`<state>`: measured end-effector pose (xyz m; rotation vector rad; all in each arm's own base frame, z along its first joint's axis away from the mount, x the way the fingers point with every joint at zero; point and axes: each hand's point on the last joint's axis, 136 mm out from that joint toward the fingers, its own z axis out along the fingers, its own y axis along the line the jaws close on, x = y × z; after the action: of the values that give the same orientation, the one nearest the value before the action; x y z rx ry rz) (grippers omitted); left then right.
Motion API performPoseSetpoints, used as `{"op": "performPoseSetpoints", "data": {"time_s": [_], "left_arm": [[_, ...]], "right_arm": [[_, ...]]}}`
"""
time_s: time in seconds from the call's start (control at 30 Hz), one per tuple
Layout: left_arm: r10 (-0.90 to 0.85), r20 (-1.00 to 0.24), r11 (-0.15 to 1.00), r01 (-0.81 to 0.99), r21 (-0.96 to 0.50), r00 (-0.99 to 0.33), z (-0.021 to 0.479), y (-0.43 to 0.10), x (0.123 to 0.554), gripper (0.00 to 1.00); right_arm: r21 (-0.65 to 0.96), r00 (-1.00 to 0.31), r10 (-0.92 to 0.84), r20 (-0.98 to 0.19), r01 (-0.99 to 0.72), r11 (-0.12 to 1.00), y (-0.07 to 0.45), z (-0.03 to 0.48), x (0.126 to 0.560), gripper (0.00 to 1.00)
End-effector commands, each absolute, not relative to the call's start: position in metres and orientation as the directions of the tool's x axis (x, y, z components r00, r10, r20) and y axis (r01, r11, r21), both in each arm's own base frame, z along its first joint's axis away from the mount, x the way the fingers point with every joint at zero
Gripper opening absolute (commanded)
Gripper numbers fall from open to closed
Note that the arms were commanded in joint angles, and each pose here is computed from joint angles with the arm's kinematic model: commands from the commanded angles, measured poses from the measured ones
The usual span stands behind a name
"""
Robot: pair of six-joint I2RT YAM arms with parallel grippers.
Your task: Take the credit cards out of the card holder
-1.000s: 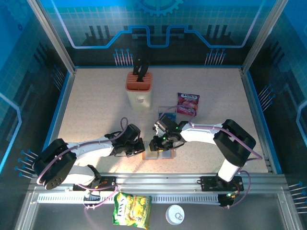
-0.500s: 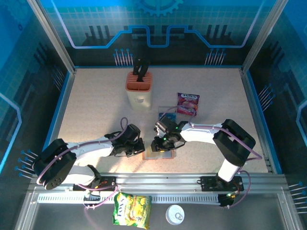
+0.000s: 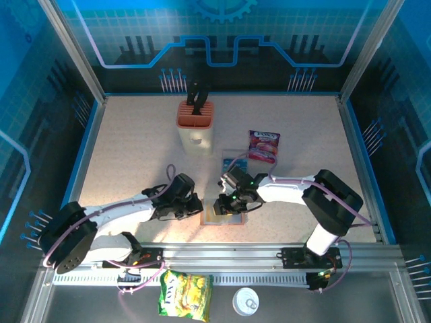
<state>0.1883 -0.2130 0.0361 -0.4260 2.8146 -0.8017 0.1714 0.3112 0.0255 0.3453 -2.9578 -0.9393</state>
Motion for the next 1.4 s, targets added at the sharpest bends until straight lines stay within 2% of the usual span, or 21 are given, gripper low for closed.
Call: {"op": "performPoseSetpoints", "data": {"time_s": [0.0, 0.33, 1.37], "left_arm": [[-0.336, -0.120, 0.797, -0.214, -0.565, -0.934, 0.054, -0.215, 0.195, 0.18], [-0.339, -0.090, 0.737, -0.205, -0.644, -0.936, 0.065, -0.234, 0.197, 0.30], [-0.287, -0.011, 0.727, -0.211, -0.654, -0.958, 0.042, -0.260, 0.193, 0.31]], "right_arm": [[0.590, -0.978, -0.205, -0.033, -0.184, 0.786, 0.306, 0.025, 0.168, 0.30], [0.641, -0.979, -0.197, -0.045, -0.180, 0.746, 0.304, 0.025, 0.167, 0.29], [0.767, -0.987, -0.155, -0.045, -0.133, 0.627, 0.303, 0.020, 0.167, 0.27]]}}
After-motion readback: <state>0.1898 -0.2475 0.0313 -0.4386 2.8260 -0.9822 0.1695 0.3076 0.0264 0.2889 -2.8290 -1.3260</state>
